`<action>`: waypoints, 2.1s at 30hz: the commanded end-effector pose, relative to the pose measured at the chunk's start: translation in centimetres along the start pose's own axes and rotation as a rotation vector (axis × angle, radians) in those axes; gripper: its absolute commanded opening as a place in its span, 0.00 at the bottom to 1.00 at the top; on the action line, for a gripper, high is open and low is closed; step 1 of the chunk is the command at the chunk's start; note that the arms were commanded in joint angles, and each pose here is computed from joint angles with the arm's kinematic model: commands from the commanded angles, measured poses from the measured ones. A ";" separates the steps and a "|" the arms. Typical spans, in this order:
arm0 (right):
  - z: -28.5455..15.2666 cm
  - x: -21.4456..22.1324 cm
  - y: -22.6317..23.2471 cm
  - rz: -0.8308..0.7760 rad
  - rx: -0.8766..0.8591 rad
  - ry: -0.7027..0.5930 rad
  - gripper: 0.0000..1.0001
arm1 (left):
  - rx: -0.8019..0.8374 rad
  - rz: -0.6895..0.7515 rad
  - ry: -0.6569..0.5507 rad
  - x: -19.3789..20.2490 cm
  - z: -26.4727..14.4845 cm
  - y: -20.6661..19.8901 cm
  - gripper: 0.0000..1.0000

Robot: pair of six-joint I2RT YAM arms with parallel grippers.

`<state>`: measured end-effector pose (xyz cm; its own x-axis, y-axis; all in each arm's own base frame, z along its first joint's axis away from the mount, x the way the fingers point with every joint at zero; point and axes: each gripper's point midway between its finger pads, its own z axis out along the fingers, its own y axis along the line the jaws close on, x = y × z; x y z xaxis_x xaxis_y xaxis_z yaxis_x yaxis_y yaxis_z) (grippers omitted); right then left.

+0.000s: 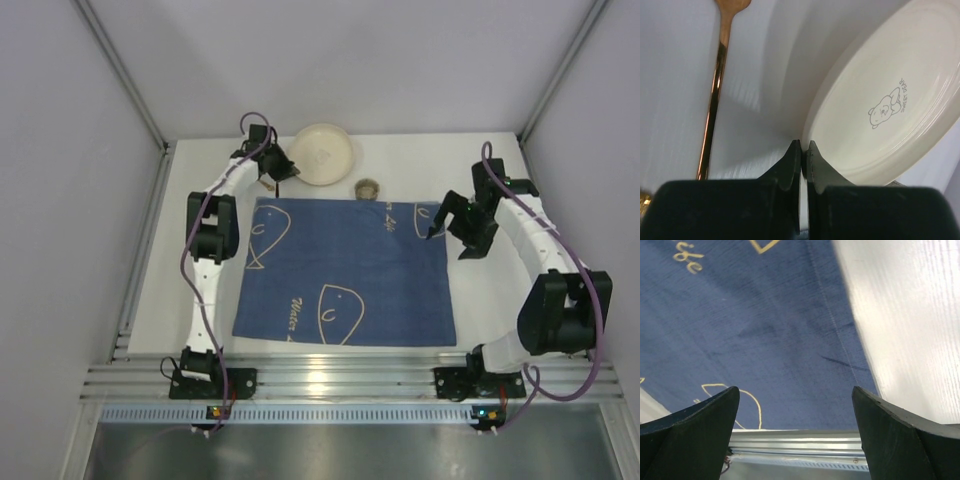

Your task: Set the dinner table for one person

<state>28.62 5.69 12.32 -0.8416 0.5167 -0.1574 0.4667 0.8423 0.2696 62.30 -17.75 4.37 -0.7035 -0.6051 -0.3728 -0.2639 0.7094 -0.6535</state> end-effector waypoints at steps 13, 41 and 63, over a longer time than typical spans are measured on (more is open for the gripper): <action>-9.7 1.6 3.5 -0.136 -0.240 -0.198 0.96 | 0.150 0.249 -0.103 2.3 -21.3 -12.2 0.00; -13.3 7.2 -2.7 -0.196 -0.121 -0.235 0.98 | 0.049 0.537 0.362 31.9 -17.4 -11.7 0.00; -10.2 2.8 1.8 -0.208 -0.182 -0.159 0.98 | -0.380 0.463 0.263 24.7 -20.2 2.4 0.25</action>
<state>21.30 6.39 19.73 -0.8870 0.3654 -0.2822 0.2732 0.9081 0.3173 30.61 -26.15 7.10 -0.9318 -0.0911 -0.3513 -0.0114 0.9748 -0.2226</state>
